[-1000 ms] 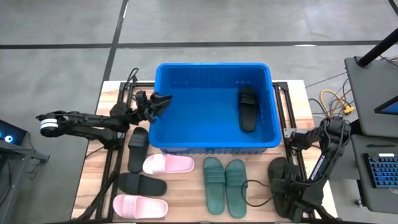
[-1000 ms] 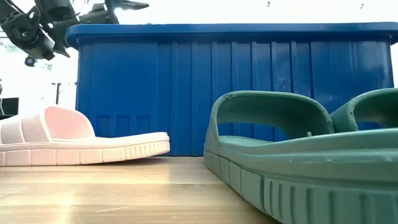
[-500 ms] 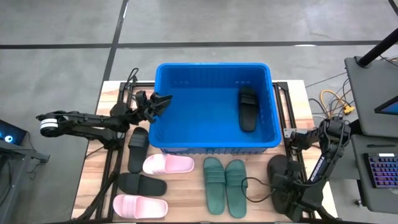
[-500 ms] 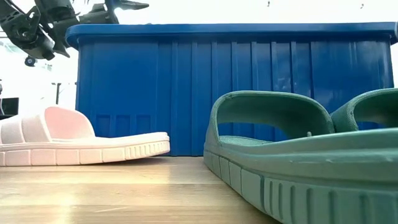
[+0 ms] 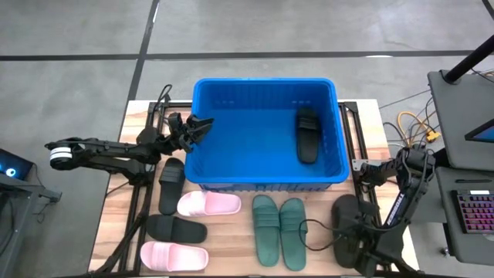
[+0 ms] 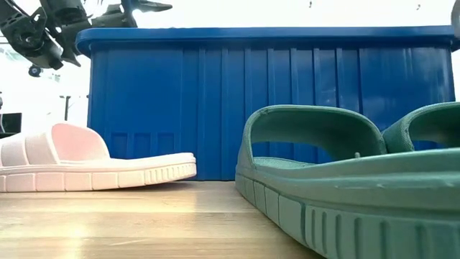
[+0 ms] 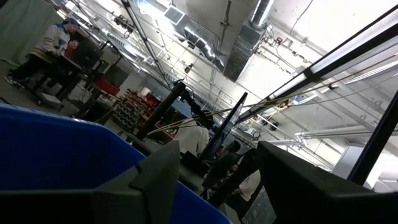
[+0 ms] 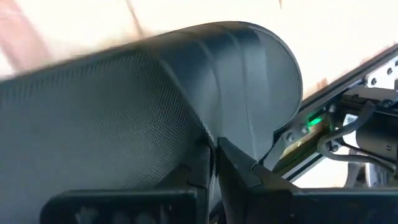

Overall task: Pick and place slides into bin
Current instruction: Put the black slide into the blue container

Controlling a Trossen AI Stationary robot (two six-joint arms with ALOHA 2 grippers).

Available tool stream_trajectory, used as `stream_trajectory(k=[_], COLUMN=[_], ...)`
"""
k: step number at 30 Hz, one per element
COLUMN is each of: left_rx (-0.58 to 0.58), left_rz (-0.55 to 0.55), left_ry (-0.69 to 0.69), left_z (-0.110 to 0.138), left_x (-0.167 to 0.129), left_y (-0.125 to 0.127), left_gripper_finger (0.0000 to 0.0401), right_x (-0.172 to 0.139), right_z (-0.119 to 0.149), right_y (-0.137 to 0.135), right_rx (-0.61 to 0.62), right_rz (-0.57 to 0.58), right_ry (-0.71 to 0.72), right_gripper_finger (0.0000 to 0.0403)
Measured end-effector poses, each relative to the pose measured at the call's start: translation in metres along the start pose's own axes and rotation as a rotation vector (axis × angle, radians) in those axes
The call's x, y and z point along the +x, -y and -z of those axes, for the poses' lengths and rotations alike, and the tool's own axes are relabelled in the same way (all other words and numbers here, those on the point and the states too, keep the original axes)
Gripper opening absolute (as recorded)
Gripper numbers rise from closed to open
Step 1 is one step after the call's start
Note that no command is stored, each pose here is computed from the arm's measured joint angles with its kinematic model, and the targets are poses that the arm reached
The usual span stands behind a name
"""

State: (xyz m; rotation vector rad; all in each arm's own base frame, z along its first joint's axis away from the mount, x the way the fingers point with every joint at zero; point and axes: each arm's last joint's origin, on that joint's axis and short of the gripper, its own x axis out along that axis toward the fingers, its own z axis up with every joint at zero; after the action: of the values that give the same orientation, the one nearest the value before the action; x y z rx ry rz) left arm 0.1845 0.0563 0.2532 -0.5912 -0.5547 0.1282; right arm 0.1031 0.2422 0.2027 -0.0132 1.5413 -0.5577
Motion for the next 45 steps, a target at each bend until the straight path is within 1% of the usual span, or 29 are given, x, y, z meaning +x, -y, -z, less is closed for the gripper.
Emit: stream_trajectory(k=[7,9,13,15,17,21,23,27,30,32,34,36,40,45], left_rx=[0.001,0.001,0.000,0.000,0.000,-0.001,-0.027,-0.071,-0.072,-0.073,-0.073,-0.076,-0.076,-0.077], left_rz=[-0.001,-0.001,-0.001,-0.002,0.000,0.001,0.001,0.001,0.001,0.000,-0.001,-0.003,-0.003,-0.003], left_ry=[0.000,0.000,0.000,0.001,0.005,0.008,0.011,0.012,0.013,0.013,0.012,0.010,0.010,0.010], left_z=[0.000,0.000,0.000,0.000,-0.001,-0.001,-0.001,-0.001,-0.002,-0.002,-0.001,-0.001,-0.001,-0.001], left_x=[0.000,0.000,0.000,0.000,0.001,0.001,0.001,0.001,0.001,0.001,0.001,0.001,0.001,0.001], left_y=[0.000,0.000,0.000,0.000,0.001,0.001,0.001,0.001,0.001,0.001,0.001,0.001,0.001,0.001], left_gripper_finger=[0.0201,0.0201,0.0201,0.0201,0.0201,0.0201,0.0201,0.0201,0.0201,0.0201,0.0201,0.0201,0.0201,0.0201], right_x=[-0.036,-0.050,-0.076,-0.088,-0.098,-0.117,-0.129,-0.151,-0.163,-0.168,-0.172,-0.175,-0.179,-0.181], right_z=[-0.003,-0.006,-0.012,-0.018,-0.021,-0.031,-0.036,-0.048,-0.059,-0.068,-0.080,-0.091,-0.112,-0.138], right_y=[0.001,0.001,0.006,0.010,0.013,0.017,0.020,0.028,0.035,0.040,0.047,0.053,0.064,0.084], right_rx=[0.001,0.007,0.049,0.069,0.076,0.031,0.024,0.075,0.104,0.140,0.156,0.146,0.137,0.117], right_rz=[-0.046,-0.081,-0.152,-0.175,-0.202,-0.263,-0.294,-0.331,-0.320,-0.312,-0.297,-0.267,-0.196,-0.103], right_ry=[0.030,0.084,0.251,0.308,0.332,0.348,0.389,0.575,0.710,0.753,0.770,0.793,0.833,0.848], right_gripper_finger=[0.0010,0.0009,0.0009,0.0009,0.0009,0.0009,0.0009,0.0009,0.0009,0.0009,0.0009,0.0009,0.0009,0.0009])
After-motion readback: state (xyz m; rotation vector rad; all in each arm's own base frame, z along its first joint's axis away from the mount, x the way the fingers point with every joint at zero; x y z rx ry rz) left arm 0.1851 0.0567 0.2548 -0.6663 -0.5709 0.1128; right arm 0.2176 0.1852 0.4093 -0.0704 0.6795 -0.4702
